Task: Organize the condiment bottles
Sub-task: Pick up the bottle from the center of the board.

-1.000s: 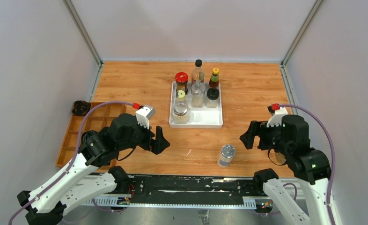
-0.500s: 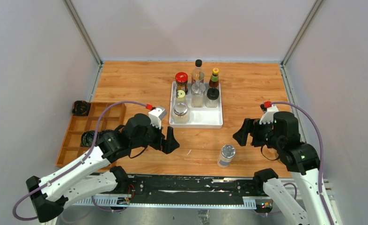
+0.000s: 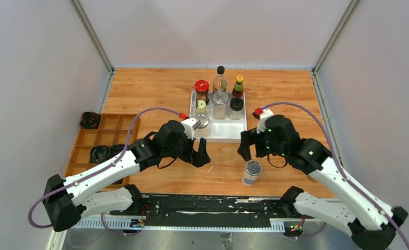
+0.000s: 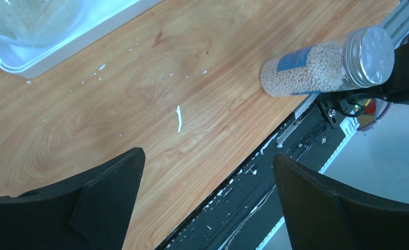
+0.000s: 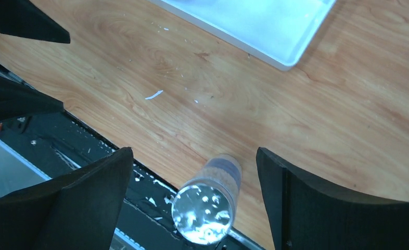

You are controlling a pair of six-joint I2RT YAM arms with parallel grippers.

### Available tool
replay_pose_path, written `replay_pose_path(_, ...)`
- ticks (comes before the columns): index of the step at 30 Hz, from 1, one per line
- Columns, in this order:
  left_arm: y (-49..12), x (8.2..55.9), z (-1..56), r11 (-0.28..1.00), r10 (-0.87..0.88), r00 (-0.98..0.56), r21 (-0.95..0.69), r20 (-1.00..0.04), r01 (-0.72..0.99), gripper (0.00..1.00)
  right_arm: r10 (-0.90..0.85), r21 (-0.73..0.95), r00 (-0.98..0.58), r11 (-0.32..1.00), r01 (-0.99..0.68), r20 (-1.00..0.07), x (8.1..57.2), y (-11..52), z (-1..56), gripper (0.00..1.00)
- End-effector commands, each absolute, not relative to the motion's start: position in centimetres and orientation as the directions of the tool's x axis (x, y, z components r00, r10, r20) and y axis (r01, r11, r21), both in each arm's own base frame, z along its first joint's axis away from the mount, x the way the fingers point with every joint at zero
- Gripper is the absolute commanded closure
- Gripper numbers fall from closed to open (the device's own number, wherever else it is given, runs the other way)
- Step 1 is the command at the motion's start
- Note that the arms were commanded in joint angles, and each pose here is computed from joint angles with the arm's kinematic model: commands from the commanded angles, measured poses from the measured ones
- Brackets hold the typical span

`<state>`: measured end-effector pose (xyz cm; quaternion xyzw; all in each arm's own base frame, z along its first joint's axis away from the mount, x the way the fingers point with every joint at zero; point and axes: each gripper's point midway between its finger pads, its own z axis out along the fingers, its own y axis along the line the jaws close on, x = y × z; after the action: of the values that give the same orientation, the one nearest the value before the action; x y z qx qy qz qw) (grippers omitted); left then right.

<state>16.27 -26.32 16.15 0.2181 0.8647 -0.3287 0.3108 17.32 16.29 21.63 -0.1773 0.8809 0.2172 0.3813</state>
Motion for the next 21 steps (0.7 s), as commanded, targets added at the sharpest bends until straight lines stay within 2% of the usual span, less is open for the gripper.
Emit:
replay_pose_path(1,-28.0,17.2,18.5,0.645,0.172,-0.657,-0.421,-0.734,0.638,0.0,-0.223,0.089,-0.531,0.862,-0.498,-0.818,19.2,18.7,24.0,0.05)
replay_pose_path(13,-27.7,17.5,18.7,0.655,0.193,-0.636,-0.384,-0.747,0.65,0.0,-0.223,0.065,-0.566,0.894,-0.443,-0.794,19.2,17.9,20.4,0.05)
replay_pose_path(21,-27.4,17.4,19.4,0.659,0.158,-0.638,-0.4,-0.754,0.637,0.0,-0.329,-0.014,-0.559,0.87,-0.493,-0.761,17.2,20.1,19.0,0.05)
